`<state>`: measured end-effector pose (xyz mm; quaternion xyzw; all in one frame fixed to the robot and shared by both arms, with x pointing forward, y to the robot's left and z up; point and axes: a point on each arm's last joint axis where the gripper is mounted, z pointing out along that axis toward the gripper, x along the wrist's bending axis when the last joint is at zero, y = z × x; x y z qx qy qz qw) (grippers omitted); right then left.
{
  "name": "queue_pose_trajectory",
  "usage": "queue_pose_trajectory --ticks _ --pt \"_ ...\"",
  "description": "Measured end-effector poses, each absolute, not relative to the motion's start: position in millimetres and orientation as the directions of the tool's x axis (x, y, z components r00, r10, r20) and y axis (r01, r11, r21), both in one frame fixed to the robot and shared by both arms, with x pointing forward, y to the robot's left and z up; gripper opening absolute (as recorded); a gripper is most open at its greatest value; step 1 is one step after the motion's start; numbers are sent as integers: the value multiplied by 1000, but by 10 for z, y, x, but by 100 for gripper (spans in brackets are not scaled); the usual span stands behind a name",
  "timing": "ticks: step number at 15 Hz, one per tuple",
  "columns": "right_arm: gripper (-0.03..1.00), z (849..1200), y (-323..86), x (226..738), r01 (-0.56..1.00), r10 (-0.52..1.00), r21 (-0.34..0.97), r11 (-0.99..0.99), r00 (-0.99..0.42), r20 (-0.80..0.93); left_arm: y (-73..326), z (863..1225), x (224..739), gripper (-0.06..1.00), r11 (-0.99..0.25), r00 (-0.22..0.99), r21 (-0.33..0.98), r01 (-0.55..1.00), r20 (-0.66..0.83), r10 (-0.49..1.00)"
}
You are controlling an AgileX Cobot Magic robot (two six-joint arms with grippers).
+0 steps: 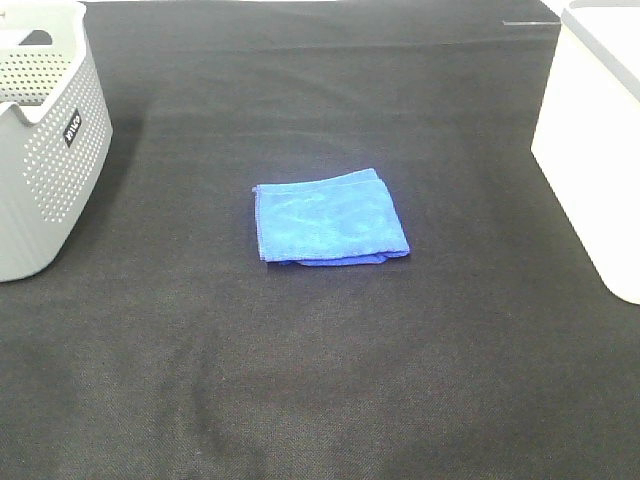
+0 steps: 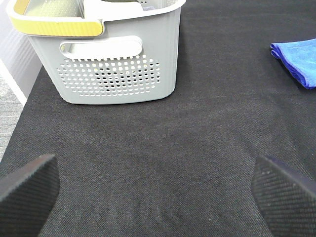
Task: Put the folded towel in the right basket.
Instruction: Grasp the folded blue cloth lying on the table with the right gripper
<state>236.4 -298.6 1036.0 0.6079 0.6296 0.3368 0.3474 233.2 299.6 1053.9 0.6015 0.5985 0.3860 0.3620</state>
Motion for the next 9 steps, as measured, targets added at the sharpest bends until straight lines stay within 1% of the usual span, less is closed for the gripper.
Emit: queue_pose_trajectory --ticks 9 --pt "96 10360 -2986 2364 531 999 846 34 -20 -28 2994 10539 2332 99 -20 -13 898 440 28 1000"
